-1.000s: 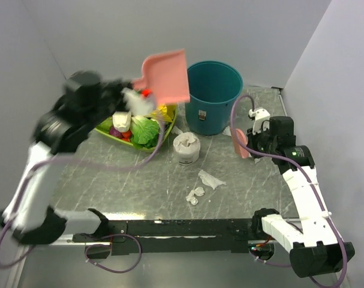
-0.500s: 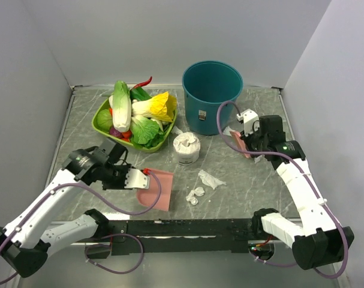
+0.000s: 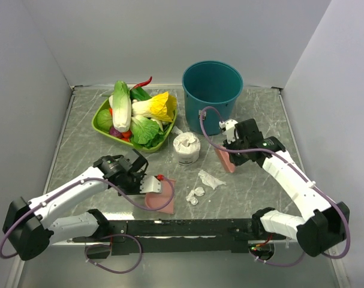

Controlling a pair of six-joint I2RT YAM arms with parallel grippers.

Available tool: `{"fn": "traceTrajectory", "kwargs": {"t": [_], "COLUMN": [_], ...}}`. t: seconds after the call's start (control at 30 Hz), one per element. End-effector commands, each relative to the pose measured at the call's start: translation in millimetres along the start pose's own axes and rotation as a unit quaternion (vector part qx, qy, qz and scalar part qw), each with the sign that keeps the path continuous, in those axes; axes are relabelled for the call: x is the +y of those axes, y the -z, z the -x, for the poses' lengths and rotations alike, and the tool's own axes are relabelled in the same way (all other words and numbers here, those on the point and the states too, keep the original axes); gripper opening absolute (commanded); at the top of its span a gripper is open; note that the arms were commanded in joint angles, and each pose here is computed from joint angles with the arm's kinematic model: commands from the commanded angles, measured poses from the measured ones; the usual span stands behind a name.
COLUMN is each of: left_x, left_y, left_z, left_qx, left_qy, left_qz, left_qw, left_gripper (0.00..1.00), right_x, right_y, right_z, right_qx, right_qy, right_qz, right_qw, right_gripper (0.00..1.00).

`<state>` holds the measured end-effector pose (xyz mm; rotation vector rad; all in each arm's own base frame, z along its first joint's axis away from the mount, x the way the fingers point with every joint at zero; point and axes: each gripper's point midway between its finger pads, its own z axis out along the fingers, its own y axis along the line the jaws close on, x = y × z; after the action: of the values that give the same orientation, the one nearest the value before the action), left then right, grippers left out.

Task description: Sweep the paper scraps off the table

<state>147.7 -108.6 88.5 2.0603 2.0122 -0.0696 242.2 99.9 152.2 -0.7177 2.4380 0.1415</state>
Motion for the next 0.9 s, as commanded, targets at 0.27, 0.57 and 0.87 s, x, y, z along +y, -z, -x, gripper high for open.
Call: {"fn": "traceTrajectory", "kwargs": {"t": [0.27,0.57,0.87], "left_x": [5.8,12.5,23.7], "left_y": [-21.2,-35.8,-53.2], "left_z": [36.5,68.2,112.8], "left_qx": [-0.013,-0.032,-0.059], "left_qy": [0.039,0.038,0.066], "left_qz": [0.025,0.028,0.005], "left_qw": [0.999,0.998,0.996], "left_gripper": [0.01,0.01,0.01], "right_x": [51.1,109.6,121.7], "right_y": [-5.1,-1.6,14.2], "right_z": [-18.3,-2.6,-0.8], "right_qx": [0.058,0.067,0.046], "right_qy": [-0.102,-0.159,-0.144], "right_qz": [0.087,0.229,0.27], "right_qw": [0.989,0.958,0.951], "right_gripper": [0.0,0.0,0.0]}}
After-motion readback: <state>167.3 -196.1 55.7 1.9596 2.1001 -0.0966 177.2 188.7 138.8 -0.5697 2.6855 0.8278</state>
